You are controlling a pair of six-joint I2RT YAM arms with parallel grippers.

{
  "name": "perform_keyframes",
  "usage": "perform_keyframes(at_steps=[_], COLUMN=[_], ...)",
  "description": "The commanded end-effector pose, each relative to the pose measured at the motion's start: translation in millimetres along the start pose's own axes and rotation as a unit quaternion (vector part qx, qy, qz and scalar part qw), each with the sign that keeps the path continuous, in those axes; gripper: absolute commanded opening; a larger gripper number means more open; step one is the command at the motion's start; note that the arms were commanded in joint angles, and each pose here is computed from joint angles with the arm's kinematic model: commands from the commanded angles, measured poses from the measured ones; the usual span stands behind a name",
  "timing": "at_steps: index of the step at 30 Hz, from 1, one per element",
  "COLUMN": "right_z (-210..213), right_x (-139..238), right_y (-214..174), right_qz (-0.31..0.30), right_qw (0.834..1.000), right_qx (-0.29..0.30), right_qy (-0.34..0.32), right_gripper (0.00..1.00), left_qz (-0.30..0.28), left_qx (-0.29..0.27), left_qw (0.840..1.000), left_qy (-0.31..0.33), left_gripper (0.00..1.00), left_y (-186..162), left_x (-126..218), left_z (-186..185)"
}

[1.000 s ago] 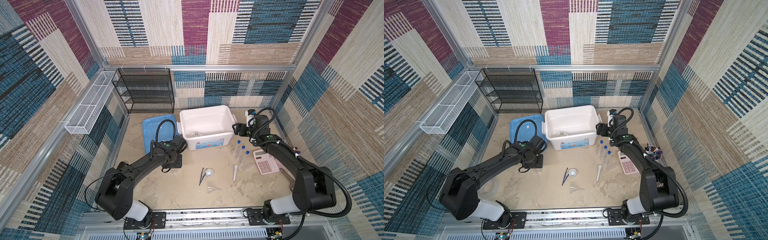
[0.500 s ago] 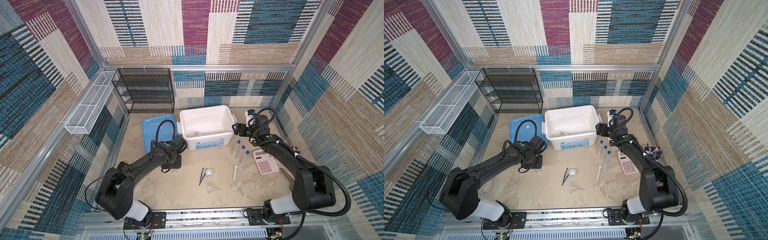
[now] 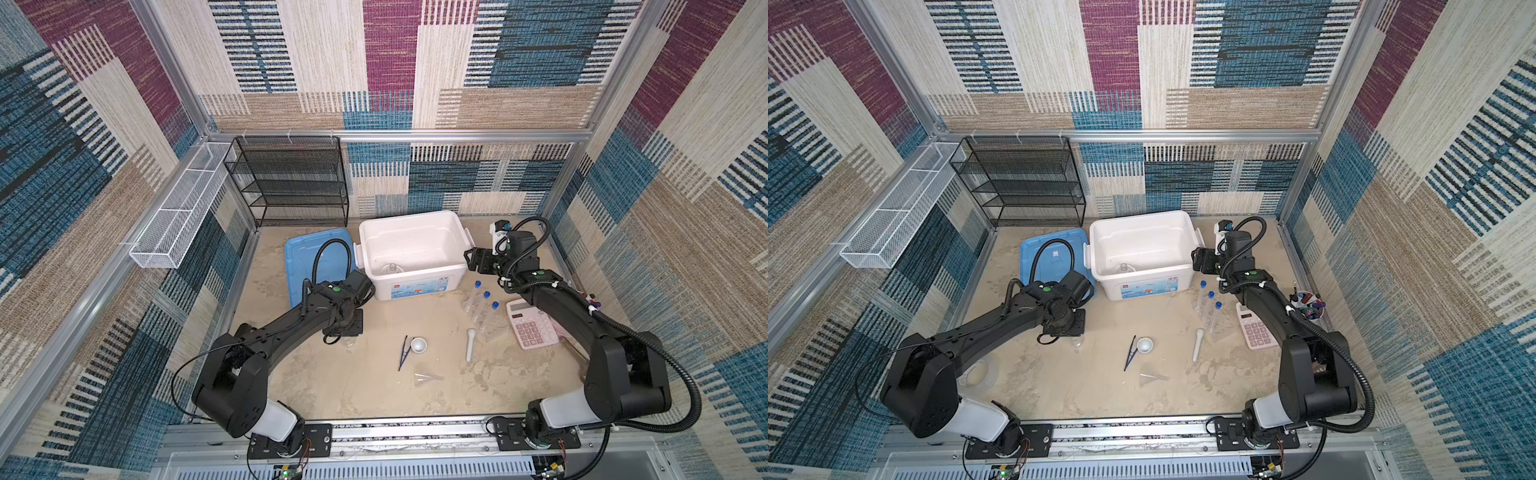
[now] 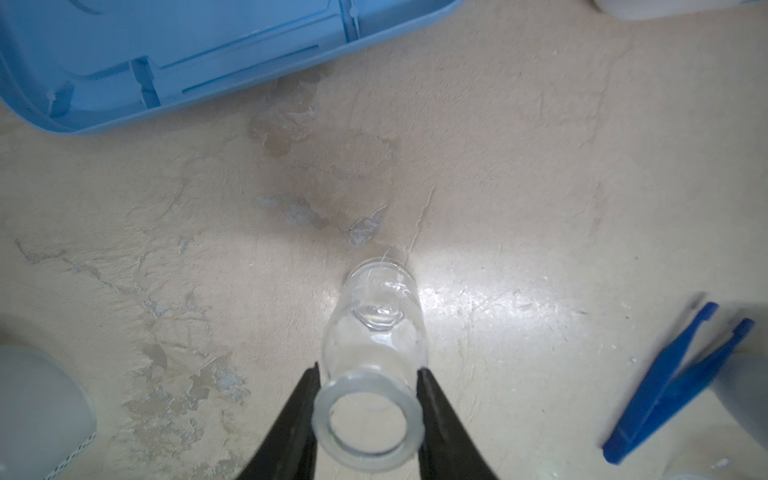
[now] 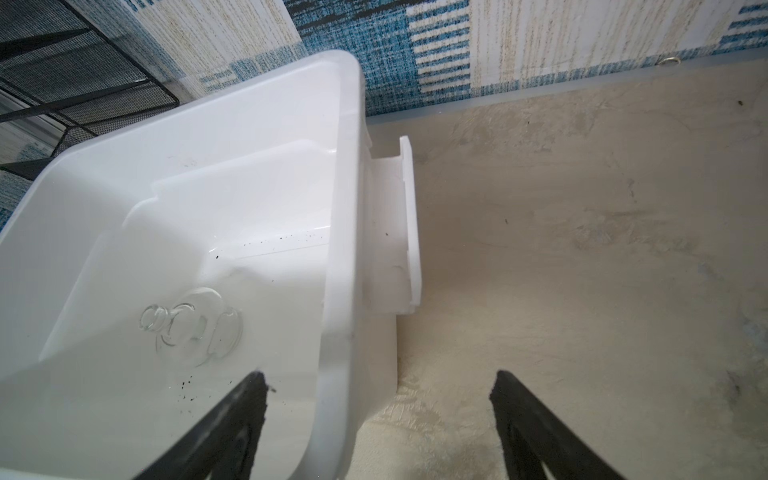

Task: Organize the chemistry lab equipment
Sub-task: 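Lower the left gripper onto the small glass jar and close on it, then lift the glass jar with the left gripper and carry it over the bin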

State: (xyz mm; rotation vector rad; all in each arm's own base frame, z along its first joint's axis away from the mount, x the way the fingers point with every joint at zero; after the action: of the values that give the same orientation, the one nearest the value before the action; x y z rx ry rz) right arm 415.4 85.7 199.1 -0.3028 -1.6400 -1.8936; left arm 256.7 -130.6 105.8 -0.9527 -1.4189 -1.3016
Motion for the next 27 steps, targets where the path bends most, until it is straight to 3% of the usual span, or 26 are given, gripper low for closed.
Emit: perform_keyframes(at_steps=[1, 13, 27], right_z=[1, 2, 4], right_x=[2, 2, 3], right_y=[6, 5, 7], right_qz=[-0.015, -0.016, -0.019], right_qw=[1.0, 1.0, 1.0], right_qx=[0.002, 0.003, 0.001], right_qy=[0.0, 0.002, 0.009], right_gripper=[0.87, 0.87, 0.87], left_qz=[-0.003, -0.016, -0.088], left_qx=[-0.005, -0.02, -0.045], left_qw=[1.0, 1.0, 0.995], left_qy=[-0.005, -0.009, -0.035], left_gripper=[0.36, 0.35, 0.35], left_y=[2, 15, 48], left_x=[5, 27, 95], left_z=[-1, -5, -8])
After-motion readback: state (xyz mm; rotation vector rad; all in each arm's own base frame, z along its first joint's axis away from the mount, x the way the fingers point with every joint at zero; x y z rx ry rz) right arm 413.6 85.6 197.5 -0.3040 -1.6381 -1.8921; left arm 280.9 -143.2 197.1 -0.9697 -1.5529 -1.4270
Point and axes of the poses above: each gripper's point midway between its finger pads, its own x axis back along the fingers, its own z axis along the line the jaws close on, y = z × x, the point moved 2 cm from there along x, back along the fingers, and after that the axes turned 7 degrees about x, right-handed, at the moved point
